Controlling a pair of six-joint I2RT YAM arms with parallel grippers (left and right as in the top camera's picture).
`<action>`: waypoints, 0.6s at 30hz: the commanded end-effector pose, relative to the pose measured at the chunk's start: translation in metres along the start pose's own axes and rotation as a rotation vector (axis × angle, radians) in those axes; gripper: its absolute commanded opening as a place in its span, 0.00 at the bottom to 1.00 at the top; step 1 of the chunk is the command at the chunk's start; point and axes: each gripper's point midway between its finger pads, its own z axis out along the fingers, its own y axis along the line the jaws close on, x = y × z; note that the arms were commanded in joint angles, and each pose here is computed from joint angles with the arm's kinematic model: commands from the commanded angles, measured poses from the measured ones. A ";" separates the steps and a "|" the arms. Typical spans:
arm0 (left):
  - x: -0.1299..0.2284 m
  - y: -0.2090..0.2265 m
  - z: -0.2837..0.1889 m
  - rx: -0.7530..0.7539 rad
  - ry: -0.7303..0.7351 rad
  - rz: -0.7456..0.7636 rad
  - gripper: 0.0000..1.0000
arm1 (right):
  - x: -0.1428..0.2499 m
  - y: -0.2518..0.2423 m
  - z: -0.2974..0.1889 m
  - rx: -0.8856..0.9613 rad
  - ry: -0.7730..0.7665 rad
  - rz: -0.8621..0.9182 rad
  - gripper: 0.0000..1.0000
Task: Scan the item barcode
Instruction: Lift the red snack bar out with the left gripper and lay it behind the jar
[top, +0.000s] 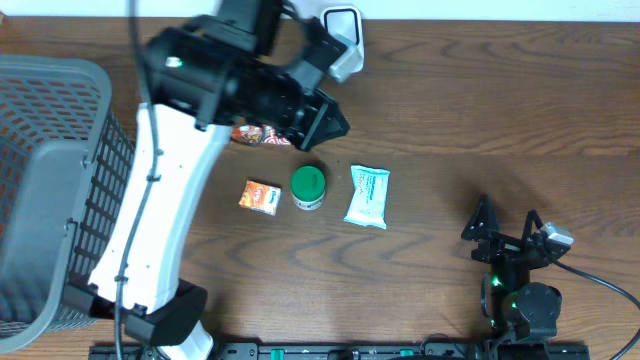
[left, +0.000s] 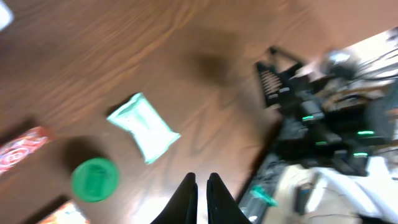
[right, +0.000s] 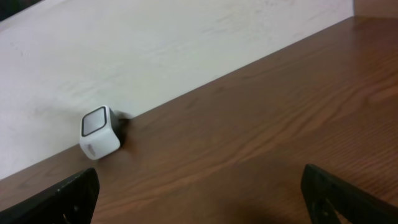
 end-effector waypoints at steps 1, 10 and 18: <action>0.001 0.024 -0.007 -0.180 0.011 0.054 0.09 | 0.000 -0.001 0.000 0.006 -0.001 -0.003 0.99; -0.002 0.057 -0.025 -0.253 -0.035 -0.038 0.17 | 0.000 -0.001 0.000 0.006 0.000 -0.003 0.99; 0.002 0.147 -0.044 -0.673 -0.143 -0.557 0.82 | 0.000 -0.001 0.000 0.006 0.000 -0.003 0.99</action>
